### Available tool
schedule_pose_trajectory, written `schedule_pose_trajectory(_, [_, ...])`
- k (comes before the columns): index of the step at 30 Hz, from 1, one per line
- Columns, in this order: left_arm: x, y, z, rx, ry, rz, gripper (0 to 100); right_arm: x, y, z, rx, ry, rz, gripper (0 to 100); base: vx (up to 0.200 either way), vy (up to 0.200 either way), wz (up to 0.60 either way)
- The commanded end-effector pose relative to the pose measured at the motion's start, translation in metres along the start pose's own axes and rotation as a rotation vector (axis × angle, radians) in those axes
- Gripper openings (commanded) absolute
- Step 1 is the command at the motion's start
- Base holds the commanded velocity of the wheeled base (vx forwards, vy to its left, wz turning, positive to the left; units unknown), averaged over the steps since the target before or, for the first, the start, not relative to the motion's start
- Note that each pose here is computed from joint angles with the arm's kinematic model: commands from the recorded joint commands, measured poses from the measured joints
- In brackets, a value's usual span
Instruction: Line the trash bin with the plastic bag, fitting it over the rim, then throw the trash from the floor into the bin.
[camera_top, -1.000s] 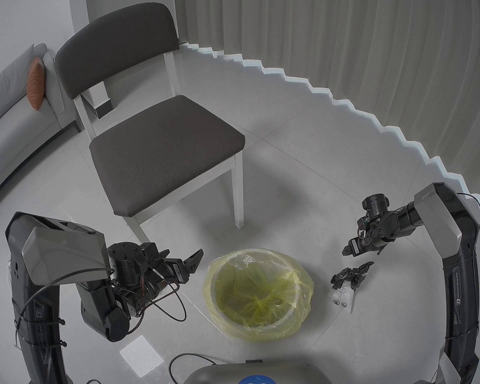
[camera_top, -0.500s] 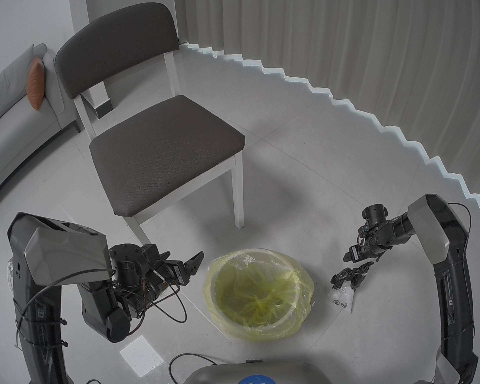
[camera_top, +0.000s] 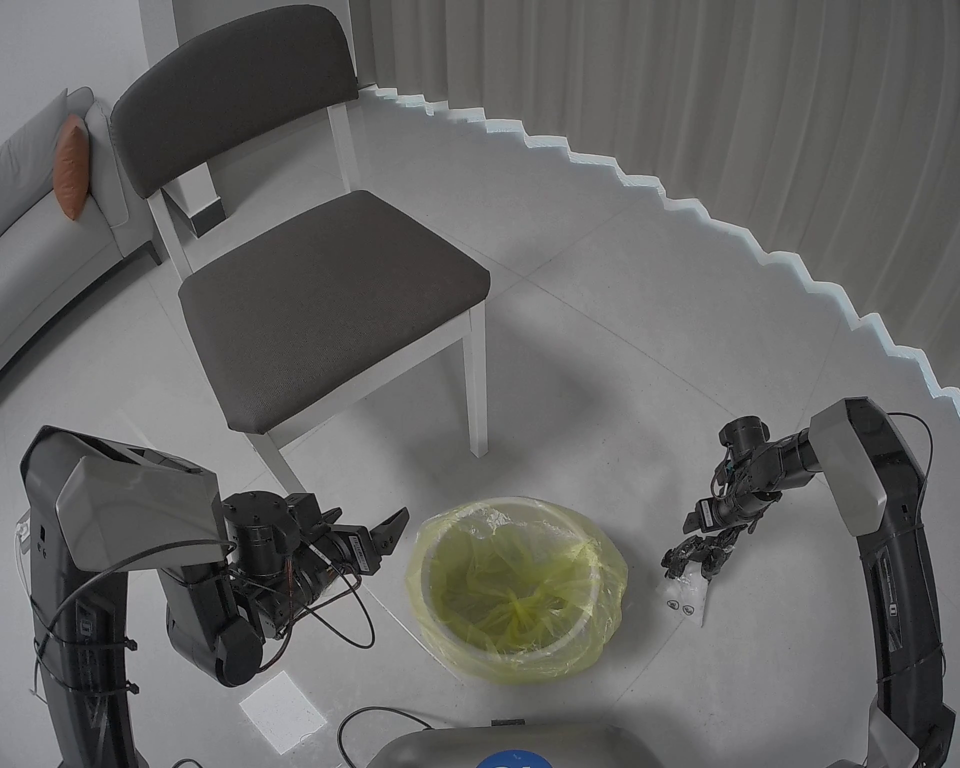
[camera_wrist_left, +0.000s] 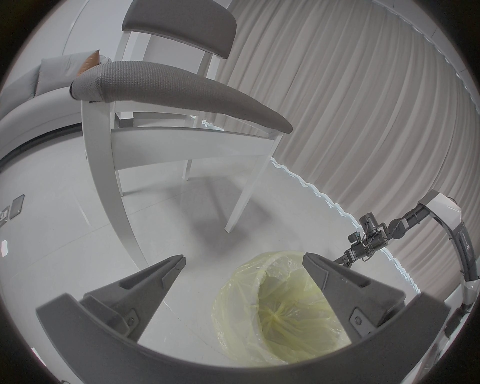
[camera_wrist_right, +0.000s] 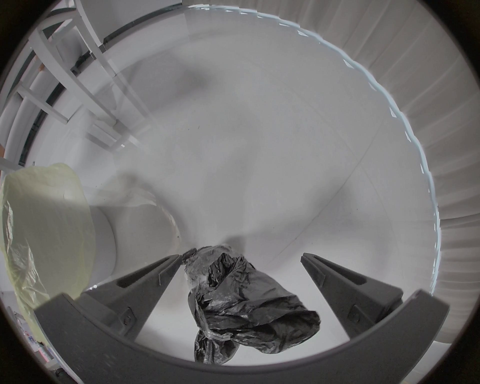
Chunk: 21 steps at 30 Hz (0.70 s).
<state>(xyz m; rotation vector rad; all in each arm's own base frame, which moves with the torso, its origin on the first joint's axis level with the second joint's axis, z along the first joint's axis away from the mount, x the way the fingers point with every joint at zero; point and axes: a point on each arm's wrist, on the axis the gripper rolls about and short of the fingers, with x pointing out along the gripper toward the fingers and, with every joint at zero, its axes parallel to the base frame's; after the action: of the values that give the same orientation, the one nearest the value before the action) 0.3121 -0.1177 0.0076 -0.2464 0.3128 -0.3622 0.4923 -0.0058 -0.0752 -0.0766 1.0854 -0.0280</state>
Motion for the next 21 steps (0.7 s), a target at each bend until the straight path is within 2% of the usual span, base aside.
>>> schedule_pose_trajectory(1, [0.001,0.000,-0.001,-0.001,-0.007,-0.002,100,0.021,0.001,0.001,0.050,-0.007,-0.021,100,0.000,0.000,0.00])
schedule_pose_trajectory(13, [0.002,0.000,-0.004,0.003,0.003,-0.004,100,0.029,0.001,-0.002,0.057,0.004,-0.017,100,0.000,0.000,0.00])
schedule_pose_trajectory(19, [0.002,-0.001,-0.005,0.002,0.005,-0.006,100,0.037,0.003,-0.010,0.088,0.068,-0.019,100,0.000,0.000,0.00])
schedule_pose_trajectory(21, [0.002,-0.001,-0.006,0.002,0.007,-0.006,100,0.051,0.006,-0.026,0.132,0.141,-0.021,100,0.000,0.000,0.00])
